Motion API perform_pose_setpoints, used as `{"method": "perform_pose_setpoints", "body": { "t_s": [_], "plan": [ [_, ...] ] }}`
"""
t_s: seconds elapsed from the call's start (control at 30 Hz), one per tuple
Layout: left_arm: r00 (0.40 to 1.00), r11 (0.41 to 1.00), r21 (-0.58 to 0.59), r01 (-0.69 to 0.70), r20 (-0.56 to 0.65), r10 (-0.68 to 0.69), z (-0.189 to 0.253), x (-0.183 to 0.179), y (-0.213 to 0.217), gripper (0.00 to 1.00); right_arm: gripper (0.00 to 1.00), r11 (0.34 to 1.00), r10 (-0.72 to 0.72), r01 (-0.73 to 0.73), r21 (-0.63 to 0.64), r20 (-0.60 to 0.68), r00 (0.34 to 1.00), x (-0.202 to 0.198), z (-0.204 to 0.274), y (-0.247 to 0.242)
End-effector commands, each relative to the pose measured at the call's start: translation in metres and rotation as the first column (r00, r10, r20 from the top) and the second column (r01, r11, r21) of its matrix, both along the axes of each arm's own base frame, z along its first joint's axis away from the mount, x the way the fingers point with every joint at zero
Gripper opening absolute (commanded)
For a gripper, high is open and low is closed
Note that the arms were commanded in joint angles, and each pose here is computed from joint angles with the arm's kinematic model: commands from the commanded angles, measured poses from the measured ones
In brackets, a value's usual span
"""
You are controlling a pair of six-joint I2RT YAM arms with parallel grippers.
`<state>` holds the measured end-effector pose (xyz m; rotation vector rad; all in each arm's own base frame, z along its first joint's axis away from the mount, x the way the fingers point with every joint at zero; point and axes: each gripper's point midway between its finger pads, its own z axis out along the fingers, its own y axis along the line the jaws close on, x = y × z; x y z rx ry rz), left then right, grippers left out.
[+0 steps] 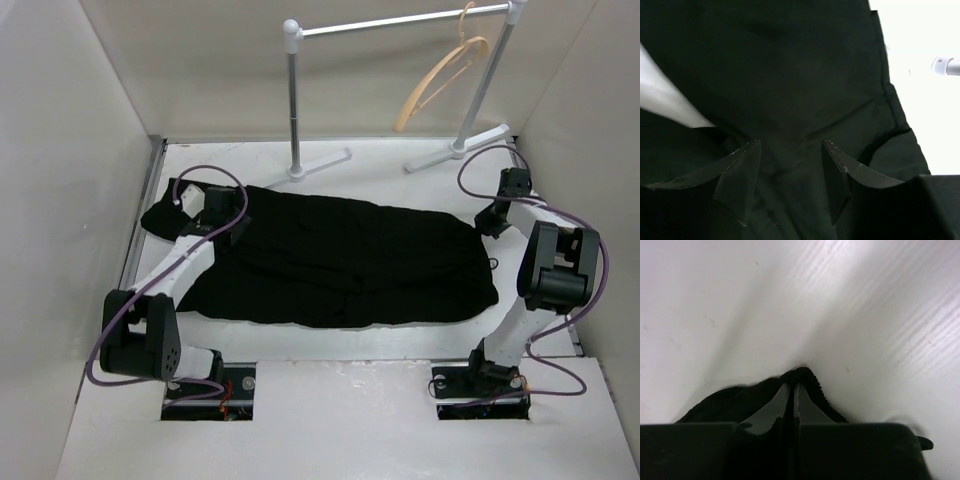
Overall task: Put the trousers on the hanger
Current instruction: Flatten out the trousers at the center of the board.
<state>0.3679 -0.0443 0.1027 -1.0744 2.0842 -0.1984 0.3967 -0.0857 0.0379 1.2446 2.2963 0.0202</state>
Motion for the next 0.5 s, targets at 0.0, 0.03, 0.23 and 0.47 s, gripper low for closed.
{"method": "perform_pose_setpoints", "body": {
  "t_s": [0.0,0.03,0.23,0.47],
  "plan": [
    [0.999,1.0,-0.004,0.013,0.043,-0.013,0.016,-0.012,0.011,0.49,0.04,0.998,-0.046,0.052,-0.043,0.127,0.991,0.034,0.035,-0.022],
    [0.999,1.0,-0.008,0.019,0.04,-0.019,0.016,-0.017,0.013,0.49,0.03,0.996,-0.065,0.074,-0.048,0.16,0.985,0.041,0.043,-0.029],
    [0.994,0.994,0.025,0.106,-0.01,-0.106,0.022,-0.041,0.012,0.51,0.06,0.993,-0.111,0.121,-0.007,0.349,0.931,0.11,0.08,-0.048],
    [0.991,0.986,0.1,0.131,-0.053,-0.126,0.021,-0.06,0.018,0.53,0.57,0.992,-0.125,0.096,0.087,0.458,0.88,0.159,0.101,-0.04]
  ]
}}
